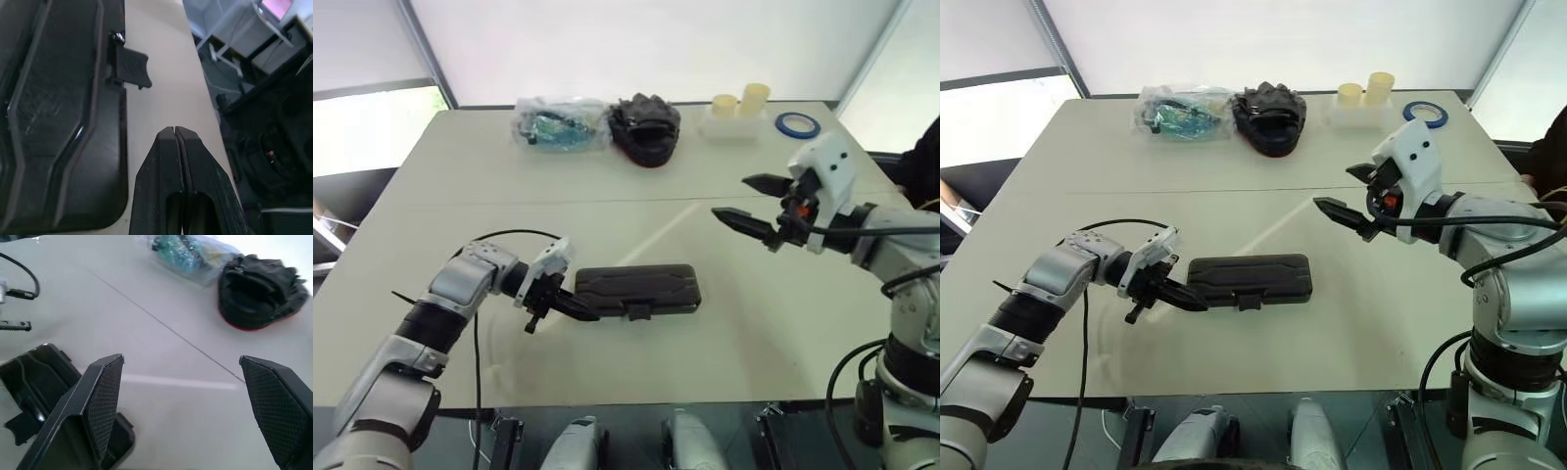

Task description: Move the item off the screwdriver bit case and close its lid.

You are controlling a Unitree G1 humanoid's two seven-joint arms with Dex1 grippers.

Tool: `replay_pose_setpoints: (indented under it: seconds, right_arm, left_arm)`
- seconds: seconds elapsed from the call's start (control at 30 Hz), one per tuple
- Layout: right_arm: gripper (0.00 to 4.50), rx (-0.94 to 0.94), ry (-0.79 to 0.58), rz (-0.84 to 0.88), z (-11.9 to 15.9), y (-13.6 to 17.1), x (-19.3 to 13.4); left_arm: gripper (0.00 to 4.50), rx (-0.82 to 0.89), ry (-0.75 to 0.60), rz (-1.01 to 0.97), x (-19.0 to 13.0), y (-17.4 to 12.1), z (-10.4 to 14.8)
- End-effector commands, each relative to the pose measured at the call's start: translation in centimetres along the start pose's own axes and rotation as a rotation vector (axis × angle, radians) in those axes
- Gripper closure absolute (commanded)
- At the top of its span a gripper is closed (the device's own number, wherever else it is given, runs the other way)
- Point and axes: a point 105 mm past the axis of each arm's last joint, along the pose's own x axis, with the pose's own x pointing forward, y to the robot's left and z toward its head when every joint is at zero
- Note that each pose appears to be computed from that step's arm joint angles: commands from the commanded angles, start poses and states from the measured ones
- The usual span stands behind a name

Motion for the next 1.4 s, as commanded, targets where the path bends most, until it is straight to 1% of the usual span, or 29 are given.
replay_pose_setpoints:
  seconds: [0.03,0.07,0.1,0.17,0.23,0.27,0.37,0.43,0.47,0.6,0.67,0.73,0.83,0.93,1.07,1.2,1.4]
  right_arm:
    - [0.6,-0.014,-0.006,0.027,0.0,1.4,0.2]
    - [0.6,-0.013,0.01,0.064,-0.5,2.4,0.5]
    - [0.6,-0.011,0.029,0.1,-0.9,3.3,0.7]
    - [0.6,0.001,0.073,0.187,-2.2,5.5,1.2]
    - [1.13,0.019,0.121,0.253,-3.8,7.5,1.8]
    - [1.41,0.024,0.143,0.301,-4.6,8.8,1.9]
    - [2.95,0.05,0.171,0.364,-6.0,11.1,2.5]
    - [4.02,0.069,0.183,0.375,-6.6,11.9,3.1]
    - [4.47,0.083,0.188,0.378,-6.8,12.2,3.3]
    - [4.47,0.119,0.206,0.379,-7.5,12.9,4.0]
    - [4.47,0.133,0.208,0.381,-7.7,13.2,4.4]
    - [4.47,0.156,0.222,0.382,-8.3,13.6,4.9]
    - [4.47,0.174,0.264,0.369,-9.8,13.8,5.2]
    - [4.47,0.141,0.323,0.349,-11.7,13.4,5.4]
    - [4.47,0.105,0.348,0.325,-12.9,12.8,6.1]
    - [4.47,0.088,0.334,0.297,-12.8,12.1,6.8]
    - [4.47,0.146,0.273,0.259,-10.8,11.5,8.1]
  left_arm:
    - [4.5,0.111,-0.307,0.102,-2.9,0.9,8.9]
    - [4.5,0.128,-0.366,0.118,-3.5,1.0,10.6]
    - [4.5,0.141,-0.4,0.126,-3.8,1.1,11.7]
    - [4.5,0.171,-0.42,0.146,-4.0,1.4,12.9]
    - [4.5,0.215,-0.369,0.215,-3.5,2.9,12.7]
    - [4.5,0.242,-0.32,0.264,-2.9,4.0,12.1]
    - [4.5,0.291,-0.21,0.389,-1.6,7.0,10.3]
    - [4.5,0.347,-0.191,0.437,-0.8,8.2,9.7]
    - [4.5,0.337,-0.185,0.45,-0.4,8.8,9.4]
    - [4.5,0.342,-0.08,0.452,1.0,9.8,7.3]
    - [4.5,0.36,0.01,0.456,1.7,10.3,5.9]
    - [4.5,0.375,0.106,0.41,2.6,10.2,4.4]
    - [4.5,0.372,0.151,0.334,3.6,9.7,3.7]
    - [4.5,0.394,0.207,0.286,4.1,9.4,3.0]
    - [4.5,0.394,0.188,0.23,5.4,8.9,2.9]
    - [4.5,0.427,0.23,0.193,6.0,8.6,1.9]
    - [4.5,0.453,0.184,0.154,7.9,8.2,1.9]
